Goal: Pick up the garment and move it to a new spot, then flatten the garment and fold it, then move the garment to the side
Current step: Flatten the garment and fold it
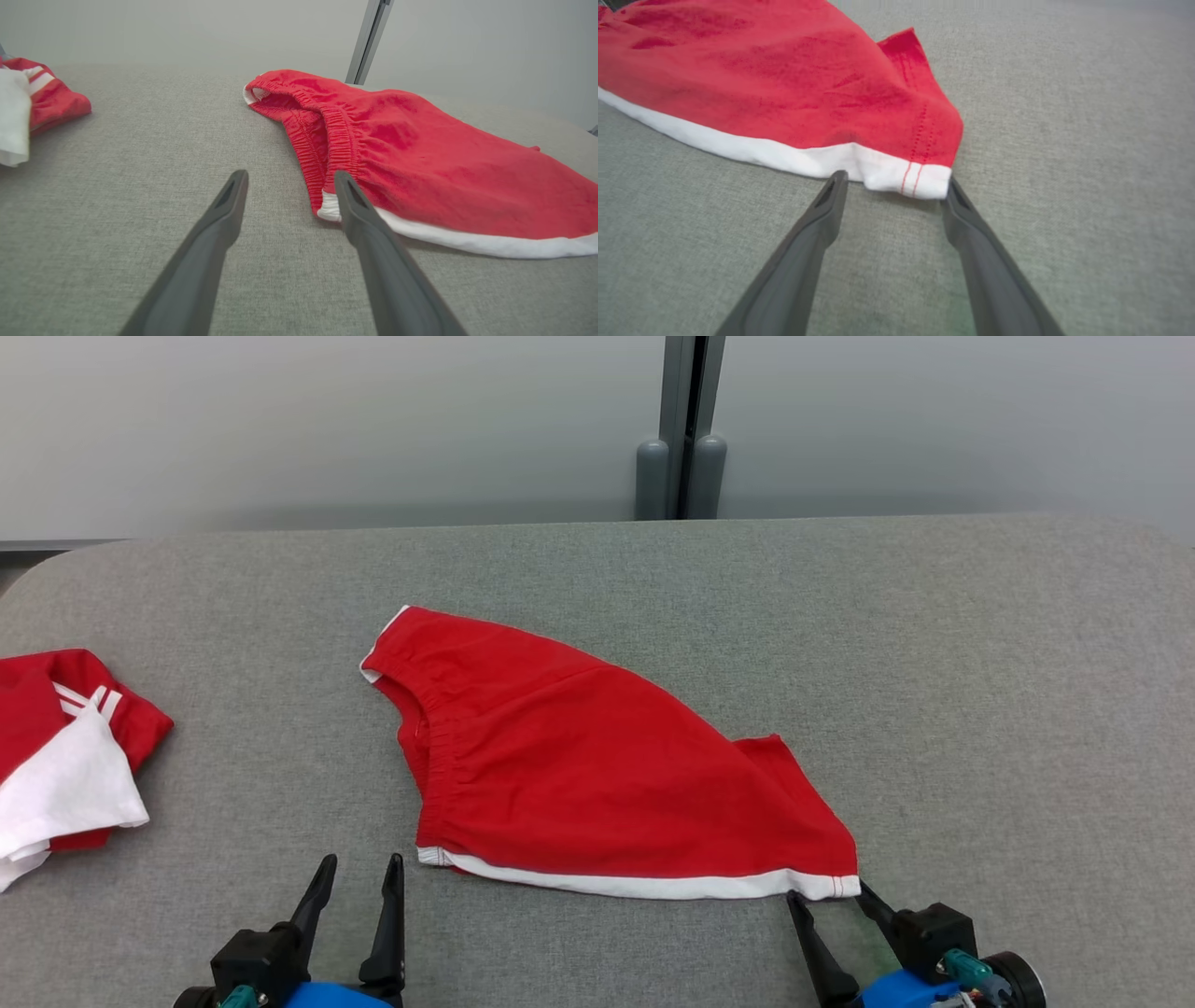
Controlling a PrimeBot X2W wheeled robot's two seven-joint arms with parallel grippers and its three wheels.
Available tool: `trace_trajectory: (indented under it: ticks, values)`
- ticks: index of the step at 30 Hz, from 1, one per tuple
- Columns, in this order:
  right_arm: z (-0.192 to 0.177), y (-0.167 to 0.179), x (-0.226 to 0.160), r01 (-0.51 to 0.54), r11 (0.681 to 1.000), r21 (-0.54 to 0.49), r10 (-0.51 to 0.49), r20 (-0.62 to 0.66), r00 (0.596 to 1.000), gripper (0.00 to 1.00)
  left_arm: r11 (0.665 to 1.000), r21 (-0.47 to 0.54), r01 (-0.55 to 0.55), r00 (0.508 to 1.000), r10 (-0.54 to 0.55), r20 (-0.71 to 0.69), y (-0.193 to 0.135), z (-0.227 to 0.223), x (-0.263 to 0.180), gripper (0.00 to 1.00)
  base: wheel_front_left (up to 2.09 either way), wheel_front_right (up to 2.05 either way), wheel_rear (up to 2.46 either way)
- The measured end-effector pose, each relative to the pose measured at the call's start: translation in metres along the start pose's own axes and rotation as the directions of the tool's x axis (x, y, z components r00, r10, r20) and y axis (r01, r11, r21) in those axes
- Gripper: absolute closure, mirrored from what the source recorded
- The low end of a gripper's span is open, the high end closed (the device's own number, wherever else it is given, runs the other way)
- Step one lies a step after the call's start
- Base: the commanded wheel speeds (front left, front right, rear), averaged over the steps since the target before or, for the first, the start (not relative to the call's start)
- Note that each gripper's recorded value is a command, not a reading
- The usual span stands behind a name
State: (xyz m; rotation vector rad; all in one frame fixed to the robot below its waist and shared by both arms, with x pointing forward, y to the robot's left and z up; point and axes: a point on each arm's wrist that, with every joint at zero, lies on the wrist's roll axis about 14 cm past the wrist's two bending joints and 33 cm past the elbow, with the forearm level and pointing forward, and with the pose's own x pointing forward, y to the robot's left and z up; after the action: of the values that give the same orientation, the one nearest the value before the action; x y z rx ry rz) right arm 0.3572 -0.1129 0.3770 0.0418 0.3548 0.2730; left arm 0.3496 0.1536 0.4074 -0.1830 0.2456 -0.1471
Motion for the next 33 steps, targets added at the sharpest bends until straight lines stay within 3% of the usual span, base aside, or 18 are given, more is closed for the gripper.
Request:
trace_trajectory:
  ticks: [15,16,18,19,21,25,33]
  values:
    - [0.014,0.002,-0.004,0.005,0.997,0.074,-0.009,0.064,0.998,0.02,1.0,-0.002,0.022,1.0,-0.022,-0.009,-0.006,-0.002,0.004,0.0,0.0,0.0,0.0]
    - [0.015,0.001,-0.004,0.009,0.997,0.077,-0.014,0.065,0.998,0.12,1.0,-0.001,0.023,1.0,-0.023,-0.01,-0.006,-0.003,0.004,0.0,0.0,0.0,0.0]
    - [0.015,0.001,-0.003,0.01,0.996,0.083,-0.015,0.066,0.998,0.44,1.0,-0.001,0.023,1.0,-0.023,-0.015,-0.005,-0.004,0.004,0.0,0.0,0.0,0.0]
    - [0.015,0.001,-0.003,0.009,0.996,0.086,-0.015,0.068,0.998,0.56,1.0,0.0,0.024,1.0,-0.024,-0.017,-0.005,-0.004,0.005,0.0,0.0,0.0,0.0]
    - [0.016,0.0,-0.003,0.012,0.995,0.095,-0.019,0.072,0.997,0.65,1.0,0.0,0.025,1.0,-0.025,-0.019,-0.005,-0.005,0.005,0.0,0.0,0.0,0.0]
    - [0.016,-0.002,-0.002,0.016,0.995,0.095,-0.023,0.07,0.997,1.0,1.0,-0.002,0.029,0.999,-0.03,-0.014,-0.006,-0.003,0.007,0.0,0.0,0.0,0.0]
    - [0.022,-0.026,-0.004,0.088,0.992,0.095,-0.096,0.088,0.991,1.0,0.997,-0.023,0.074,0.997,-0.074,-0.01,-0.021,-0.002,0.007,0.0,0.0,0.0,0.0]
